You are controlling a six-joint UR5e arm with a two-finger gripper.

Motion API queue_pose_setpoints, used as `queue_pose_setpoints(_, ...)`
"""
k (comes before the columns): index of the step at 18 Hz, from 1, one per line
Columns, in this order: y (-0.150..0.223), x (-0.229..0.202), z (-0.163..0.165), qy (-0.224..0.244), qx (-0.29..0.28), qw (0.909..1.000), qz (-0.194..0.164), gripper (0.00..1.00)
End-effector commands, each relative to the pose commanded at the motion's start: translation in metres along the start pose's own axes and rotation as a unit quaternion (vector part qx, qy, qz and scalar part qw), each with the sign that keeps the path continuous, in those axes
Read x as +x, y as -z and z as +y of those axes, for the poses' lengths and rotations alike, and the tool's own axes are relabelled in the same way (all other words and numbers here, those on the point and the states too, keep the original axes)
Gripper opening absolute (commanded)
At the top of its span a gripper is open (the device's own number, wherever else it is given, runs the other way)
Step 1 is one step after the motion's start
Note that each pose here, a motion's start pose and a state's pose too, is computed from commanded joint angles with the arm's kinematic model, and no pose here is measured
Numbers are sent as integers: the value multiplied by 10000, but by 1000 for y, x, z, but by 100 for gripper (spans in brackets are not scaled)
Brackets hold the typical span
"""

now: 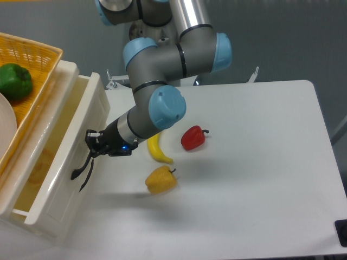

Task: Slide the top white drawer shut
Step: 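Push the drawer front with the gripper into the cabinet, then hold the gripper against the closed drawer front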

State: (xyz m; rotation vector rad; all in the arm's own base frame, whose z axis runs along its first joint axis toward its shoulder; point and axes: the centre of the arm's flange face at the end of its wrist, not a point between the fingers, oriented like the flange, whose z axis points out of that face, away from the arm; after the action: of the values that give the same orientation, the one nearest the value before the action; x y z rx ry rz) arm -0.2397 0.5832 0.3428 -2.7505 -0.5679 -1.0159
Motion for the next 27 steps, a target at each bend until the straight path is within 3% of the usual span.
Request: queue_pose_setpoints(27, -19, 29, 1, -240, -74, 9997, -35, 0)
